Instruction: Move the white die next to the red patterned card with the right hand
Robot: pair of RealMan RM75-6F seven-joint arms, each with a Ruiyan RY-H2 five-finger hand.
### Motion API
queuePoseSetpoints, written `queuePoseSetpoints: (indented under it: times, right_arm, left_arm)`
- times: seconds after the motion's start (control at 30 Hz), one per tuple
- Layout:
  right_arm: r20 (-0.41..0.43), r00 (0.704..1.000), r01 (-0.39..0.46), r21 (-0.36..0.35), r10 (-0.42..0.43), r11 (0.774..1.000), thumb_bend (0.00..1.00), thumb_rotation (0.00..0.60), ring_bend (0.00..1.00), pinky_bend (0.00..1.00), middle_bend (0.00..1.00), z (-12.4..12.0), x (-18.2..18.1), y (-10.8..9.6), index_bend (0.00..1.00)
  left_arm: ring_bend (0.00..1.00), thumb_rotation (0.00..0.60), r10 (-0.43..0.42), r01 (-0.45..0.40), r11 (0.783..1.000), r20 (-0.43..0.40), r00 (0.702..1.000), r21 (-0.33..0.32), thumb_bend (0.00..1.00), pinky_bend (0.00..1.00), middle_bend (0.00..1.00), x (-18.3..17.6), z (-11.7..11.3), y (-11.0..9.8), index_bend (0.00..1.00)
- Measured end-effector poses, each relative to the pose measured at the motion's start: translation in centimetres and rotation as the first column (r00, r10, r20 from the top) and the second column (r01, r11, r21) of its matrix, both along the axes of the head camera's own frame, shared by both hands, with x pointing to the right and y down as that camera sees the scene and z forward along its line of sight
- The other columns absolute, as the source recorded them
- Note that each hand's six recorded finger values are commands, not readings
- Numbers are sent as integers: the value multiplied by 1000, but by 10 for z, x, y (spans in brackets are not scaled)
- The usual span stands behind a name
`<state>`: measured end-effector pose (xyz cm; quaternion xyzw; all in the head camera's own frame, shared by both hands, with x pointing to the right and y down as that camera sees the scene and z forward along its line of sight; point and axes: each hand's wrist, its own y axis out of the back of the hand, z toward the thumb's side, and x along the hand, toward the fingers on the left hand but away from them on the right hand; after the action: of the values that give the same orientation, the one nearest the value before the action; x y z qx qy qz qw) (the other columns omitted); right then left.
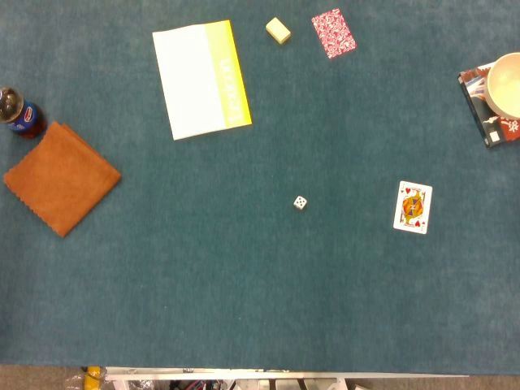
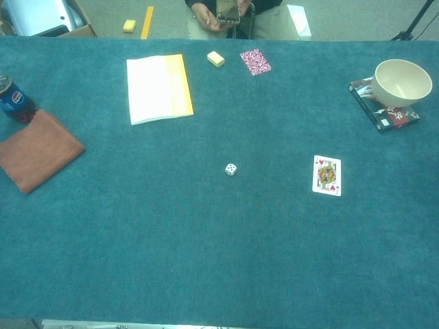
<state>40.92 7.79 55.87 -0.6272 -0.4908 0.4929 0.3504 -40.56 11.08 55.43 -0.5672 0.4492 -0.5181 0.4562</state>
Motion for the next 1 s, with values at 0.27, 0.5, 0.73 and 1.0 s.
queuePoseSetpoints:
  times: [0.27,0.5,0.73,1.0]
  right_arm:
    - [6,1000,8,-1,-8,1000,339,600,100,105,305,0,-2,1,328]
    - [22,998,61,-6,-61,998,339,600,101,105,305,1,-15,-3,328]
    - [60,976,212,-26,-211,977,305,600,100,108,317,5,-55,-15,382]
    - [85,917,394,-61,-389,917,243,600,100,142,329,18,-115,-30,441]
  left_arm:
    - [173,600,-2,2,1000,0,1000,3,410,150,274,-1,-1,1,205]
    - [173,600,3,-3,1000,2,1000,4,410,150,275,0,-2,2,205]
    - [173,600,4,-4,1000,7,1000,11,410,150,274,-1,-6,1,205]
    - [173,600,4,-5,1000,22,1000,21,410,150,275,-3,-11,2,205]
